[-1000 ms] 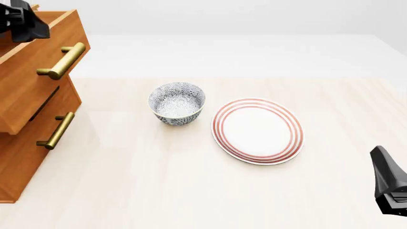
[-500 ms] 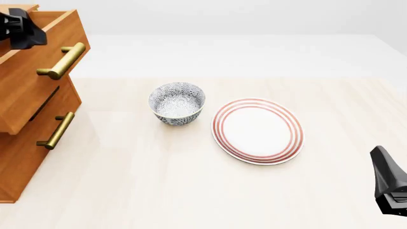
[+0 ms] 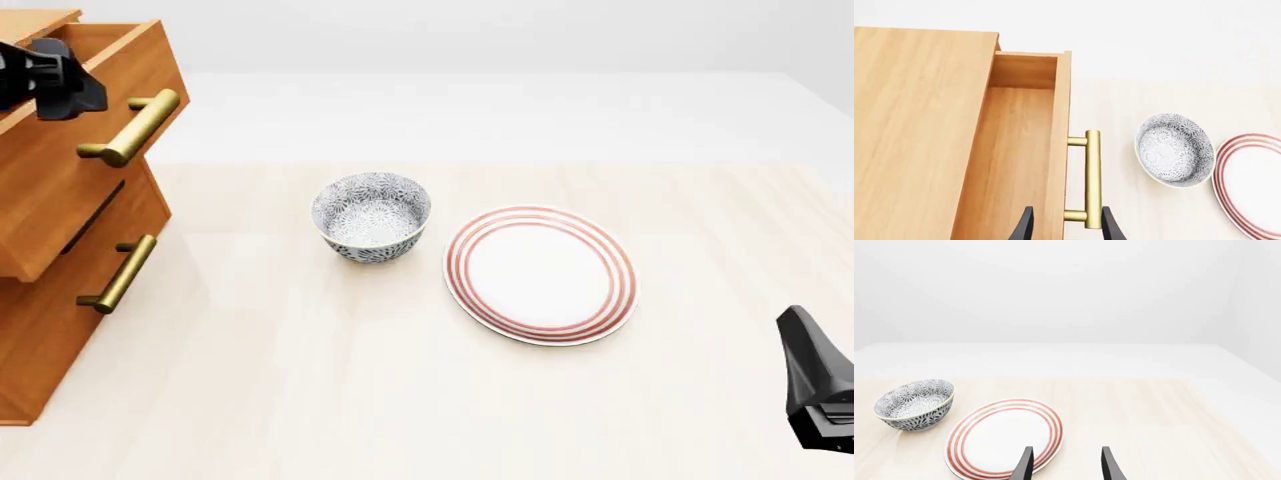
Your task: Open the top drawer of the cabinet.
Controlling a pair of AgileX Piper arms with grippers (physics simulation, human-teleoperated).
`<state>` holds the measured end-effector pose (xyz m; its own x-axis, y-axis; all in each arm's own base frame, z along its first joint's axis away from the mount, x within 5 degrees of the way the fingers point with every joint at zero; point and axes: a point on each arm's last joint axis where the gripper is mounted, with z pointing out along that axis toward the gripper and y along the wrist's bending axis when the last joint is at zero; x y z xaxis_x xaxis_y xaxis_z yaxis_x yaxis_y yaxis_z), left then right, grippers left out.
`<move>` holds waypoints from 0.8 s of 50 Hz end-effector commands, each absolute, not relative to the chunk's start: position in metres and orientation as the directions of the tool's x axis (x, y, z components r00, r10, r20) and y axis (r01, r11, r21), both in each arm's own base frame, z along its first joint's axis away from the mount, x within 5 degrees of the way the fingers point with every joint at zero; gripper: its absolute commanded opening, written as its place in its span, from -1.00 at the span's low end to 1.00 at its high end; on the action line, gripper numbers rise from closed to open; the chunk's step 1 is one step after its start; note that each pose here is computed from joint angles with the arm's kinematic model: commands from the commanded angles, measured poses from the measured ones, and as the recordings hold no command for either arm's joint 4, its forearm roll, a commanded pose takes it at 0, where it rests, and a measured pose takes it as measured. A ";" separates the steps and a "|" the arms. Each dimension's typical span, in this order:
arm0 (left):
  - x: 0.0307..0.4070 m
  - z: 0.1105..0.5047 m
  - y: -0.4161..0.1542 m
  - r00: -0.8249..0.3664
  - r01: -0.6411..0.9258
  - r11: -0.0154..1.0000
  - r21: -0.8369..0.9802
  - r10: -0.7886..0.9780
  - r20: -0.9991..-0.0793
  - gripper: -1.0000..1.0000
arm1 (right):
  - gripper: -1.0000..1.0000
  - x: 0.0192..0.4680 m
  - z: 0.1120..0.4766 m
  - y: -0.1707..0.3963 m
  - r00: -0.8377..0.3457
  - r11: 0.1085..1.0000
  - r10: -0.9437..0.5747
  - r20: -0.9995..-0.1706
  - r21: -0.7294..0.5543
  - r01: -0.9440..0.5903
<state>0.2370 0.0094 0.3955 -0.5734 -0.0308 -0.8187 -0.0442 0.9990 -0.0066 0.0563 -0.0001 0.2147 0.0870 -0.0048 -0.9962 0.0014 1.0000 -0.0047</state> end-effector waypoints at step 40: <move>0.250 0.377 -0.016 -0.631 0.058 0.998 -0.009 0.029 -0.775 1.00 | 1.00 0.056 0.215 0.000 0.087 1.000 -0.003 -0.996 -0.003 0.001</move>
